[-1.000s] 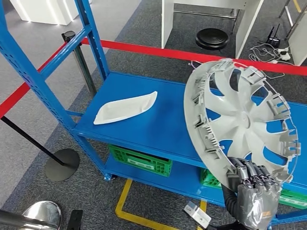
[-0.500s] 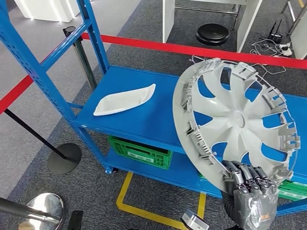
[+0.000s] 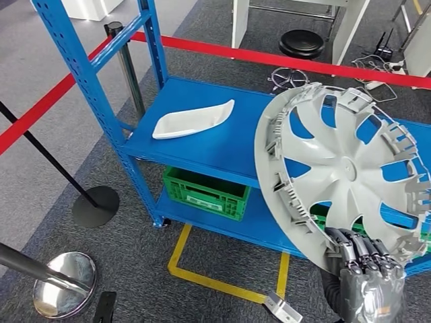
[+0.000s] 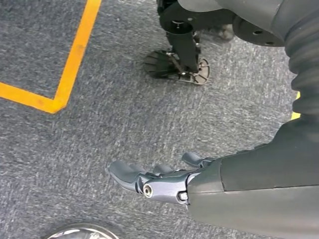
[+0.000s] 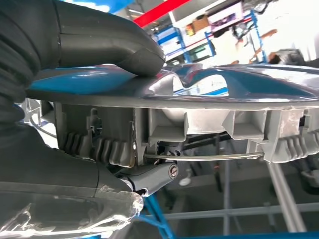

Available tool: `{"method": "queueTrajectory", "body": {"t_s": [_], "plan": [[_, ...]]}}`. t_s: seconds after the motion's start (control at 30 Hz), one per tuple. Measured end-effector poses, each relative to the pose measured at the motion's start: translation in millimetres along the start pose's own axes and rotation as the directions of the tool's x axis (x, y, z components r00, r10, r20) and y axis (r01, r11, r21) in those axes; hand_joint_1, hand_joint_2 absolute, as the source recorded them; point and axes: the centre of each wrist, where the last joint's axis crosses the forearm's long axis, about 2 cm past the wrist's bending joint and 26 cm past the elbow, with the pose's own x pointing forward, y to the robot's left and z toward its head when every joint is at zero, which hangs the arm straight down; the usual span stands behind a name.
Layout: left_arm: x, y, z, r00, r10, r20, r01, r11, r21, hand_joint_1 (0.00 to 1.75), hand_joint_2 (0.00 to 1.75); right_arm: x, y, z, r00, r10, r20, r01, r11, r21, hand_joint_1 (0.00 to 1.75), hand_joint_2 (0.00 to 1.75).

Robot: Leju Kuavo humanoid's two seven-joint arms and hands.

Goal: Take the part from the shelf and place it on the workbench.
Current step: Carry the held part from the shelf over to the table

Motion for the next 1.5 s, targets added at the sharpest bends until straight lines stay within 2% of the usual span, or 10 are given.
{"method": "queueTrajectory", "body": {"t_s": [0.57, 1.13, 1.5], "plan": [[4.6, -2.4, -1.9, 0.999, 0.006, 0.037, -0.005, 1.0, -0.018, 0.0, 1.75, 0.7, -1.2, 0.0, 1.0, -0.002, -0.024, 0.001, 1.0, -0.002, 1.75, 1.75], [3.6, 0.6, -2.2, 1.0, -0.021, 0.022, 0.021, 1.0, -0.02, 0.0, 1.75, 0.6, -5.0, 3.2, 0.999, 0.002, -0.046, -0.002, 1.0, 0.003, 1.75, 1.75], [3.6, 3.0, -3.0, 0.998, -0.064, 0.021, 0.064, 0.997, -0.037, 0.0, 1.75, -0.1, -9.2, 5.7, 1.0, 0.01, -0.013, -0.01, 1.0, 0.006, 1.75, 1.75]]}}
